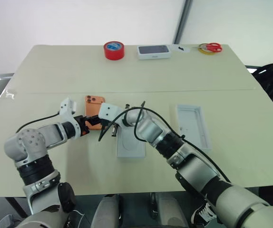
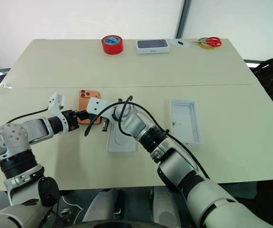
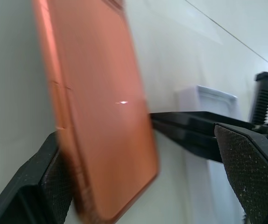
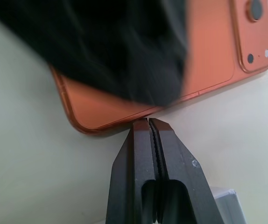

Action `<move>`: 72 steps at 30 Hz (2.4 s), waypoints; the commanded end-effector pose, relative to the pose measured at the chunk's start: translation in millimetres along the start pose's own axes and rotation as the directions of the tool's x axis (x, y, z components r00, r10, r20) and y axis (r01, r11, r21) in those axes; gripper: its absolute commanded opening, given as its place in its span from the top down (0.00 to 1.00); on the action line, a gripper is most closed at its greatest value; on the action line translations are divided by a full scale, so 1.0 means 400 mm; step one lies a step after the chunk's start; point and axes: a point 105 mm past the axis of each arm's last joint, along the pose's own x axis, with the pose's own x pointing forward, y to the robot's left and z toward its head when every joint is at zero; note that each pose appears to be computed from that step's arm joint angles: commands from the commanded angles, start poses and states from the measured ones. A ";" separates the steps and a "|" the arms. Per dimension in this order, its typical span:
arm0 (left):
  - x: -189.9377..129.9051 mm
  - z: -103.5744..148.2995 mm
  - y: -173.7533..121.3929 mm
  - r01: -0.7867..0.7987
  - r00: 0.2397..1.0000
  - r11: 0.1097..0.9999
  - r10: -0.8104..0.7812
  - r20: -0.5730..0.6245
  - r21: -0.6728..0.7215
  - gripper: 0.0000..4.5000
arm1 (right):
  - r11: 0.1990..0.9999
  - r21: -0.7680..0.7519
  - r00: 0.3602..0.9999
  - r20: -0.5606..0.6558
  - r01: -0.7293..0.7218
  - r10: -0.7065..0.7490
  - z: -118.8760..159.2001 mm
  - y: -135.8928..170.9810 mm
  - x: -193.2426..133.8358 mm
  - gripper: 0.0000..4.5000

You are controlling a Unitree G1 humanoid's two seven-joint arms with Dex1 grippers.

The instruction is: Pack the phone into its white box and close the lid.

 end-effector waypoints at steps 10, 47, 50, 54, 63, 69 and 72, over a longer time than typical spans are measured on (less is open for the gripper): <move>-0.008 0.032 0.012 -0.013 0.998 0.999 0.015 0.063 -0.034 0.00 | 0.999 -0.027 0.999 0.034 -0.040 0.041 0.030 0.028 0.004 1.00; -0.063 0.064 0.073 -0.048 0.977 0.971 0.095 0.193 -0.235 0.99 | 0.999 -0.029 0.996 0.089 0.022 -0.020 0.042 -0.030 -0.096 1.00; -0.066 0.066 0.066 -0.027 0.975 0.970 0.080 0.209 -0.241 0.99 | 0.999 -0.030 0.992 0.123 0.031 -0.027 0.047 -0.046 -0.139 1.00; -0.071 0.081 0.010 0.098 0.955 0.969 -0.028 0.295 -0.228 0.99 | 0.998 0.026 0.966 0.253 0.050 -0.055 0.062 -0.078 -0.239 1.00; -0.026 -0.042 -0.160 0.293 0.942 0.947 -0.263 0.207 -0.130 0.99 | 0.990 0.138 0.963 0.267 0.002 -0.039 -0.112 -0.093 -0.400 1.00; -0.015 -0.115 -0.184 0.309 0.949 0.935 -0.292 0.121 -0.171 0.99 | 0.980 0.201 0.977 0.207 0.002 -0.044 -0.190 -0.087 -0.422 1.00; -0.011 -0.137 -0.192 0.302 0.953 0.933 -0.290 0.091 -0.195 0.99 | 0.976 0.216 0.981 0.183 0.024 -0.065 -0.209 -0.095 -0.423 1.00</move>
